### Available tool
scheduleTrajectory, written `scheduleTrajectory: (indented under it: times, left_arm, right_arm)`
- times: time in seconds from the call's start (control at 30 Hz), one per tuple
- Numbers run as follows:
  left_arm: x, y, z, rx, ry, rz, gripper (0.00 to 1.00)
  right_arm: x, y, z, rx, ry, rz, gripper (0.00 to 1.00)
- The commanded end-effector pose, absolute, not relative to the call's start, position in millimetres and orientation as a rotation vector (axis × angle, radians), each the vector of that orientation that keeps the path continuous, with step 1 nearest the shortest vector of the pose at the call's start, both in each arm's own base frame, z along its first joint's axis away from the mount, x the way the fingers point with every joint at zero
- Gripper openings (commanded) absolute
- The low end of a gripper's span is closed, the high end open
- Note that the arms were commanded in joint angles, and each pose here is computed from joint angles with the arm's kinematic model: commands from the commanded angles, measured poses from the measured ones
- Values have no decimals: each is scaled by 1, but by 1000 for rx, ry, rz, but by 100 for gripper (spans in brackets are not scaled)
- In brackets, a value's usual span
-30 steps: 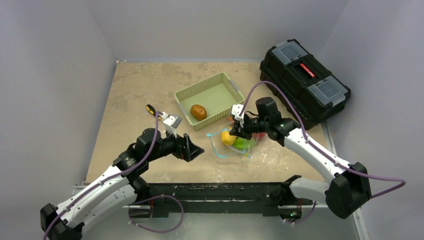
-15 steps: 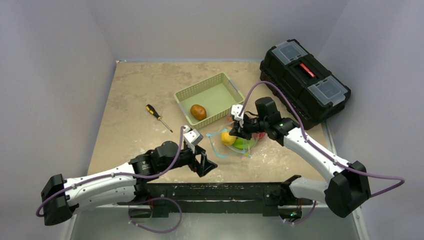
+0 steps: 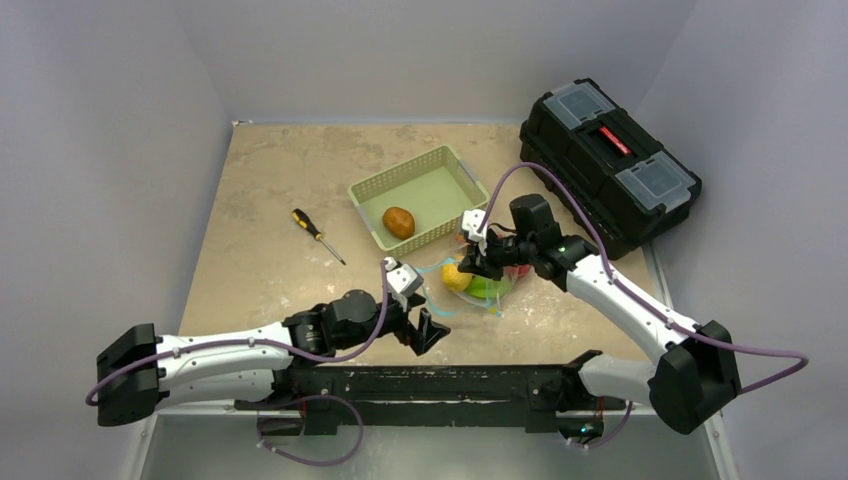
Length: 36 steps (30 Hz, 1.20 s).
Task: Open the zip-top bag and remove the fake food
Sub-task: Pick up the fake fruit from the zipper food storage bag.
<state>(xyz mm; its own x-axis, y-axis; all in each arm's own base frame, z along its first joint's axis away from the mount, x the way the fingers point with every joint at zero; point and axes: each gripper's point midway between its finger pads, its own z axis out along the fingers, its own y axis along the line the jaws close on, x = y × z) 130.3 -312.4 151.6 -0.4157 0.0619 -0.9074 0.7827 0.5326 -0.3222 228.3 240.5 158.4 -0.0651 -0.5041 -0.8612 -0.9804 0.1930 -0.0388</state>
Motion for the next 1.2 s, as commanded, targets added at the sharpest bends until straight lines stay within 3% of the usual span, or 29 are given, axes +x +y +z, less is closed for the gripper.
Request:
scheduleTrajectory:
  times: [0.0,0.17,0.4,0.83,1.17]
  left_arm:
    - [136,-323,171,659,1717,-1000,93]
    - [140,-330,168,647,1720,-1001,92]
    - [165,-338,154,458,1809,-938,79]
    - [196,-359,146,38,1912,-974,70]
    - [225,-352,127,-142,1988,-782,69]
  right_arm:
    - [229,243,163,-1427,1662,784,0]
    - [228,243,163,-1428,1661,794,0]
    - [227,245,163,-1419,1663,805,0]
    - [227,248,163,-1405,1673,827,0]
    - [227,249,164,-1400,1672,833,0]
